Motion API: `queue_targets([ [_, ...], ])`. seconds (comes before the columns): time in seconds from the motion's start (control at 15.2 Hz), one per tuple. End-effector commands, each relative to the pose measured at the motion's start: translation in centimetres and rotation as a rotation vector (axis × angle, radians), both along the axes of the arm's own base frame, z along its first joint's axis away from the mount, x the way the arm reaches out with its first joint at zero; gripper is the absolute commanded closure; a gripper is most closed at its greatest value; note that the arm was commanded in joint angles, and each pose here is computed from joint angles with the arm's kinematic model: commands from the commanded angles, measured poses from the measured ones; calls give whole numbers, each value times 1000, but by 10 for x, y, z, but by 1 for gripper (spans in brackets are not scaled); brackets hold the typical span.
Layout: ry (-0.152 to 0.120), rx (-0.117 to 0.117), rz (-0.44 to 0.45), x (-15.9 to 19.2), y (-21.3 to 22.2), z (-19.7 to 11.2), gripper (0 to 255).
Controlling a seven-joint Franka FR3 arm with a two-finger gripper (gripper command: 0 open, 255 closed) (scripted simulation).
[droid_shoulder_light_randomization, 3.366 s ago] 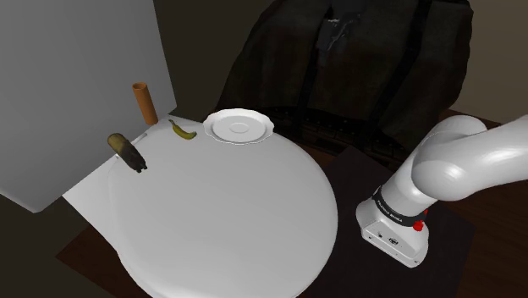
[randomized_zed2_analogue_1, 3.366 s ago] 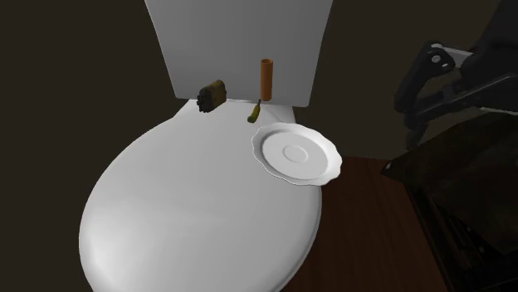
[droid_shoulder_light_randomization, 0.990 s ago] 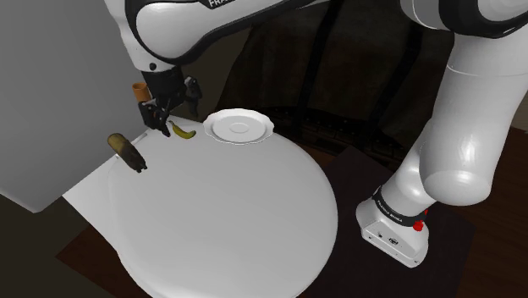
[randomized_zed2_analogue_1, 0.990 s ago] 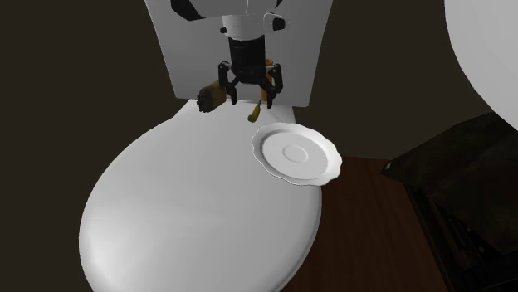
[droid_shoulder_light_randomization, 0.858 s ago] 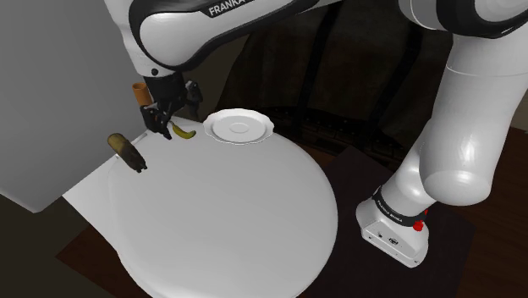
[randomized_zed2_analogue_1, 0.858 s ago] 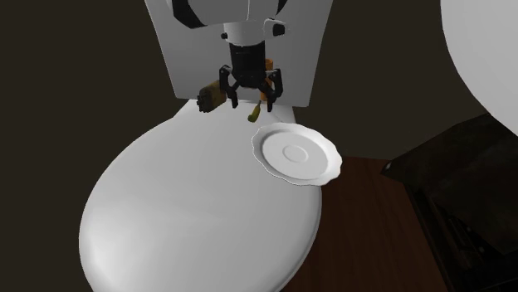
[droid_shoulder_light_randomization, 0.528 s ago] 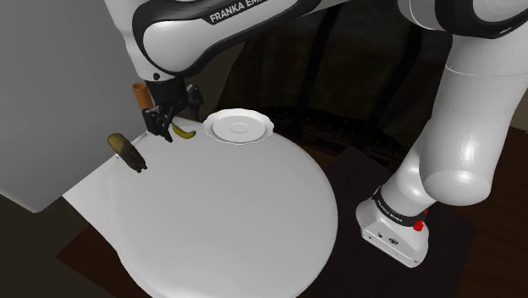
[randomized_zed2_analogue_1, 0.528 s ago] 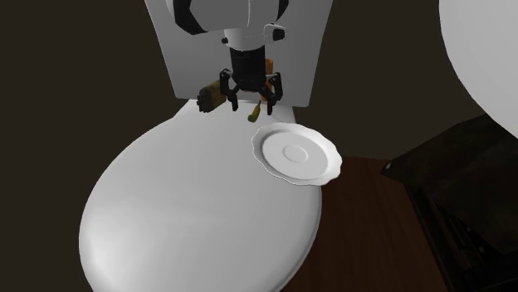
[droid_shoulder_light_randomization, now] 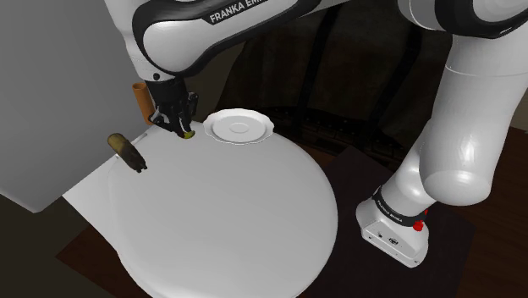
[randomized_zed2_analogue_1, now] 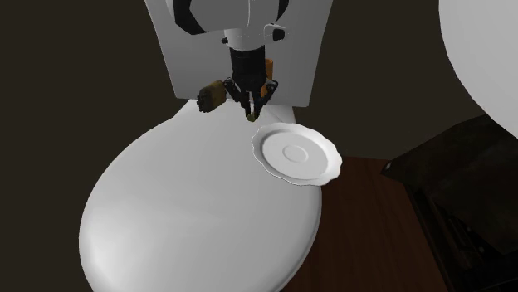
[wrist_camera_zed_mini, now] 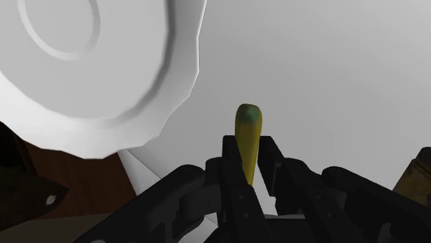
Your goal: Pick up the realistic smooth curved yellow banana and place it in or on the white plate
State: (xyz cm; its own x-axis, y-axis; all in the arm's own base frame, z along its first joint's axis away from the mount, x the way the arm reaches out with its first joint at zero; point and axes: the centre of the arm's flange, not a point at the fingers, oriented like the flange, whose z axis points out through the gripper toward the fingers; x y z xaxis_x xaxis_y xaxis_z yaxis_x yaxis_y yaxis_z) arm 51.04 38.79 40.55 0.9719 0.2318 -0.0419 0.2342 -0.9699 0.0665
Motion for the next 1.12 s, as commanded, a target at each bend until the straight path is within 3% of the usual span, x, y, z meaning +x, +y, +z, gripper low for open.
queue_targets([
  [0.0, 0, 0, 0, 0, 0, 0, 255],
  [0.26, 0, 0, 0, 0, 0, 0, 255],
  [1.06, 0, 0, 0, 0, 0, 63, 255],
])
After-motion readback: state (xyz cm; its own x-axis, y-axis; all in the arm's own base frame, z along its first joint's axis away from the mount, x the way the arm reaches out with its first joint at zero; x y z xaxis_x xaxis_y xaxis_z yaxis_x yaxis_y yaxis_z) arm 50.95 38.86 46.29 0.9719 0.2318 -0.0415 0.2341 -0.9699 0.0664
